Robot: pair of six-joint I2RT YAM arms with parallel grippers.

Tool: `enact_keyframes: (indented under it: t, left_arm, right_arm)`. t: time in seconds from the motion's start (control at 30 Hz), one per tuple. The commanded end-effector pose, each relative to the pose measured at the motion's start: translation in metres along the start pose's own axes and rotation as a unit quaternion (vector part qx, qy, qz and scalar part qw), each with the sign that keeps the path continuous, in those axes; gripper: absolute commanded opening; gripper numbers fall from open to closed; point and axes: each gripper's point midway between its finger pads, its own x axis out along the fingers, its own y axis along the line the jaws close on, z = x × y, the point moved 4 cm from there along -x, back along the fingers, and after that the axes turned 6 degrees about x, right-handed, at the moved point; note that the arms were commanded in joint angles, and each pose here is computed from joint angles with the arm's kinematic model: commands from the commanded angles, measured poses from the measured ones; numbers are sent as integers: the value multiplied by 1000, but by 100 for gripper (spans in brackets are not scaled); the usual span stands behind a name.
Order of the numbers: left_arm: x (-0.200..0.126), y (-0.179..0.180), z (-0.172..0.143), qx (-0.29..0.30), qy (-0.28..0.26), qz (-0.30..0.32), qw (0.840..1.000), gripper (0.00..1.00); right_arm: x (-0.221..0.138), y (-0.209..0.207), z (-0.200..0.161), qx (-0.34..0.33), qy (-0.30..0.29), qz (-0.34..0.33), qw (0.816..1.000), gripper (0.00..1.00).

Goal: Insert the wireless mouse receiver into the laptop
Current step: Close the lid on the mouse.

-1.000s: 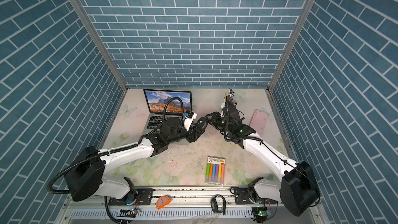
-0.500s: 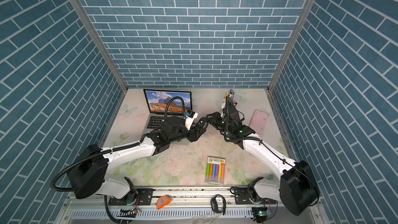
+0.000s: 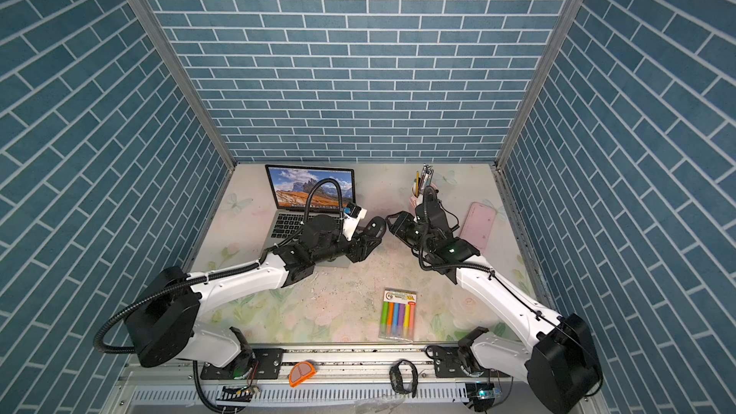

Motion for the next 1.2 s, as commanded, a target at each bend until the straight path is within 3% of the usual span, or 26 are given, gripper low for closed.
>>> enact_keyframes:
  t: [0.0,0.37,0.9,1.17]
  left_arm:
    - [-3,-3,22,4,-35,-5,999,29]
    - [-1,-6,26,4,-37,-15,999,29]
    - [3,-8,38,3,-43,-20,999,28]
    - [5,-8,51,-2,-64,-19,998,1]
  right_arm:
    - [-9,3,3,9,-16,1,1000,53]
    - [7,17,0,8,14,28,999,59]
    - [20,7,-11,25,46,25,998,36]
    - [25,-5,-26,42,63,18,997,26]
